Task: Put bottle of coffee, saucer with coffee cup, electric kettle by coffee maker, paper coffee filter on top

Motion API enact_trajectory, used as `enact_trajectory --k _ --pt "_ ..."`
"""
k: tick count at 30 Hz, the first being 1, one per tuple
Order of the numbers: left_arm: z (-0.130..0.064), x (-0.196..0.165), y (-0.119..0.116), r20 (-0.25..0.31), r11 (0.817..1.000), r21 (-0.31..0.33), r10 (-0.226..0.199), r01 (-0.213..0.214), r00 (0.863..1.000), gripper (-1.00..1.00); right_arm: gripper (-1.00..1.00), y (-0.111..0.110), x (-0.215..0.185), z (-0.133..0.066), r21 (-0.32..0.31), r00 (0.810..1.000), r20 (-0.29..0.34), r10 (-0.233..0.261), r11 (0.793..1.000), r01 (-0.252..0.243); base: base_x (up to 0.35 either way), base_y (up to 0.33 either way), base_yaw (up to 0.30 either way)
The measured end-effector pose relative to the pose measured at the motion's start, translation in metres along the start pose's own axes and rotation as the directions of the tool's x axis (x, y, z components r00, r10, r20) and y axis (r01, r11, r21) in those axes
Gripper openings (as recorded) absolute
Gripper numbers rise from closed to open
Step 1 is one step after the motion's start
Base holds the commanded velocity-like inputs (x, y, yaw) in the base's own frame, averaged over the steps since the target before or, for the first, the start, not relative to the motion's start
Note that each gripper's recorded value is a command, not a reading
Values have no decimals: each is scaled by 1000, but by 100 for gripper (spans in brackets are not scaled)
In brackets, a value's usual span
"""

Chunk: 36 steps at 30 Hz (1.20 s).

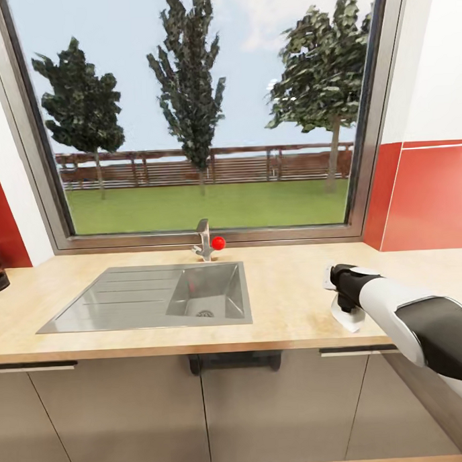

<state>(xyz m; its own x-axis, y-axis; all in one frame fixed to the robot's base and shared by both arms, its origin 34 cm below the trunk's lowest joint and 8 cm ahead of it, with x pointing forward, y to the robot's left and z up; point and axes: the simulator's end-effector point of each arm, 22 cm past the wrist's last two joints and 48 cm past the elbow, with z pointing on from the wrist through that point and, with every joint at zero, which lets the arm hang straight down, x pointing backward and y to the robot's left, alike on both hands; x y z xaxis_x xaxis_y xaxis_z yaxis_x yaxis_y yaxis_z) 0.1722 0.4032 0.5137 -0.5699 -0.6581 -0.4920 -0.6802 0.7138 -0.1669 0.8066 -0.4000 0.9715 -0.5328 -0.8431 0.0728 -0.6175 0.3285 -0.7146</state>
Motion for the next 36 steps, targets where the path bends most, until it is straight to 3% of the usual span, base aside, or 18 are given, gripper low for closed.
enact_trajectory --k 13,14,36 --pt "0 1 -1 0 1000 1 -1 1 1000 100 100 0 1 1 3 1000 -2 2 1000 -2 0 0 0" --pt "0 1 -1 0 1000 1 -1 1 1000 100 -100 0 1 1 3 1000 -2 3 1000 -3 0 0 0" --pt "0 1 -2 1 1000 2 -1 1 1000 100 -100 -1 2 1 6 1000 -1 -11 1000 11 0 0 0"
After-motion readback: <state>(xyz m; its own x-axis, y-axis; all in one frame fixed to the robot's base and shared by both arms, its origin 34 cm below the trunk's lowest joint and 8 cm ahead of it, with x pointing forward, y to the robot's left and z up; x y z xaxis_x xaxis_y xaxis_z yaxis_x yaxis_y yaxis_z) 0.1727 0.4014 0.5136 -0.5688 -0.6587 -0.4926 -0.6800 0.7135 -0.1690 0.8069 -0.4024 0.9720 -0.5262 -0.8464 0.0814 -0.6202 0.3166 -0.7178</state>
